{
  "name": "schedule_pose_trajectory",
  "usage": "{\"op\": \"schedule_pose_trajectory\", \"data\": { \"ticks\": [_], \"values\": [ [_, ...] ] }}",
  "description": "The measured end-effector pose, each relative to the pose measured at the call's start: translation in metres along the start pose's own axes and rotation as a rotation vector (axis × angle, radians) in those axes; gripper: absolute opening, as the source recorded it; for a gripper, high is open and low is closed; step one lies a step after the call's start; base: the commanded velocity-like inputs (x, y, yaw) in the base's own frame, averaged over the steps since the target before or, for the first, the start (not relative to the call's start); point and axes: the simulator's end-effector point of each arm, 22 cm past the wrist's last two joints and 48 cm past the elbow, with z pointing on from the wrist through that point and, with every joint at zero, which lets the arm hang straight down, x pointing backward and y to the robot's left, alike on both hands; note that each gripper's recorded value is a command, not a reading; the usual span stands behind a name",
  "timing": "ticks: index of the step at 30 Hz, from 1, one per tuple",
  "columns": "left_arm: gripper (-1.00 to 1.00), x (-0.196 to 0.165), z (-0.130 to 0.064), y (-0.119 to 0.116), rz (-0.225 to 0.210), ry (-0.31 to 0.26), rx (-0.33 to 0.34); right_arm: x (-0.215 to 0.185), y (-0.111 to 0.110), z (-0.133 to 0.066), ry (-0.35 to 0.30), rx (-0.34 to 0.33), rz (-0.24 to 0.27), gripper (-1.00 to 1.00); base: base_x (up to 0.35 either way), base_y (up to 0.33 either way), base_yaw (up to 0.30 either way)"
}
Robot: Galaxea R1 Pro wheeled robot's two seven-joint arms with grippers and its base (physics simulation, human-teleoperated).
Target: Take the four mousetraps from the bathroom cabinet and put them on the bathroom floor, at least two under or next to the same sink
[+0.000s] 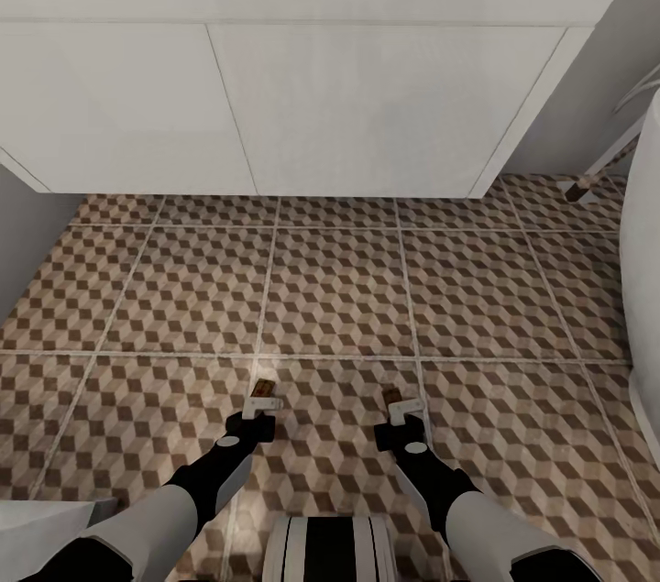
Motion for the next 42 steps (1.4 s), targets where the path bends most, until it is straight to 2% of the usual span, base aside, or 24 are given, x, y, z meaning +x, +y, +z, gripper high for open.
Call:
{"op": "schedule_pose_trajectory", "data": {
  "ticks": [22,33,38,42],
  "values": [
    [-1.00,0.002,0.000,-0.001,0.013,0.004,-0.002,0.000,0.001,0.000,-0.001,-0.001,0.000,-1.00,0.000,0.000,0.000],
    [-1.00,0.008,0.000,0.013,0.030,0.009,-0.019,0.000,0.000,0.000,-0.002,0.000,0.001,-1.00,0.000,0.000,0.000],
    [-1.00,-0.004,0.000,0.019,0.022,-0.059,-0.027,-0.001,0.001,0.000,-0.002,-0.001,0.001,-1.00,0.000,0.000,0.000],
    [-1.00,-0.006,-0.001,0.020,0.021,-0.077,-0.029,-0.001,0.002,0.000,-0.003,-0.003,0.001,-1.00,0.000,0.000,0.000]
  ]
}}
